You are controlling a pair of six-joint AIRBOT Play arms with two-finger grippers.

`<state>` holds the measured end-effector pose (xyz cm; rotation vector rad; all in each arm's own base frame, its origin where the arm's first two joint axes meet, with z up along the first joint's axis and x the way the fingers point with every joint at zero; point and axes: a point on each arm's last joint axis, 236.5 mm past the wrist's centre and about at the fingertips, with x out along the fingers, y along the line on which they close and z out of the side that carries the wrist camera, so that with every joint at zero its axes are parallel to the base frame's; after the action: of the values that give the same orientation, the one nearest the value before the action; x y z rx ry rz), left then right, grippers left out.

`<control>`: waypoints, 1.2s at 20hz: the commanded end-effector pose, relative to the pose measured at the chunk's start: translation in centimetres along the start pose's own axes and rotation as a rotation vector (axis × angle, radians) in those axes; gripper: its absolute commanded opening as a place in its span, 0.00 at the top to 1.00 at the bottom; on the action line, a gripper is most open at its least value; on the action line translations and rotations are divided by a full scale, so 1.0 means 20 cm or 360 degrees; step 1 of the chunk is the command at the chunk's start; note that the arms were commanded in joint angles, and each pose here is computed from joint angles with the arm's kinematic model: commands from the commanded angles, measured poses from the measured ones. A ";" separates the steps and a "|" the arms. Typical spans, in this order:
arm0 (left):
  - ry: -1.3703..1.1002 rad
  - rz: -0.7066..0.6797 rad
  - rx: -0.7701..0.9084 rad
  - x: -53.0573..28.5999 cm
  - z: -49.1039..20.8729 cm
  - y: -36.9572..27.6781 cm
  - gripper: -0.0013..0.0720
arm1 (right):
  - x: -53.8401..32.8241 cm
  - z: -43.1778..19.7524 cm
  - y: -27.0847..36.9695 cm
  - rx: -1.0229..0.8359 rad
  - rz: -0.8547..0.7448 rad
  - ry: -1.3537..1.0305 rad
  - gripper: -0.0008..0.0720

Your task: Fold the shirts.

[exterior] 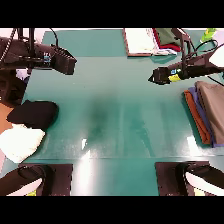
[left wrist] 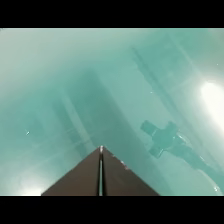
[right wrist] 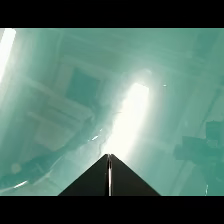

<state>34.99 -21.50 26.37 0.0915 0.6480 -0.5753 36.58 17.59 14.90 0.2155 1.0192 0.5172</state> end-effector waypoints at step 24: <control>0.0855 0.0899 -0.0655 -0.29 -0.94 1.11 0.94 | 0.00 -0.01 0.00 -0.0001 0.0003 0.0020 0.96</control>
<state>36.46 -2.61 18.00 0.1176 0.9790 -0.0506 36.44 17.61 14.84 0.2150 1.0255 0.5192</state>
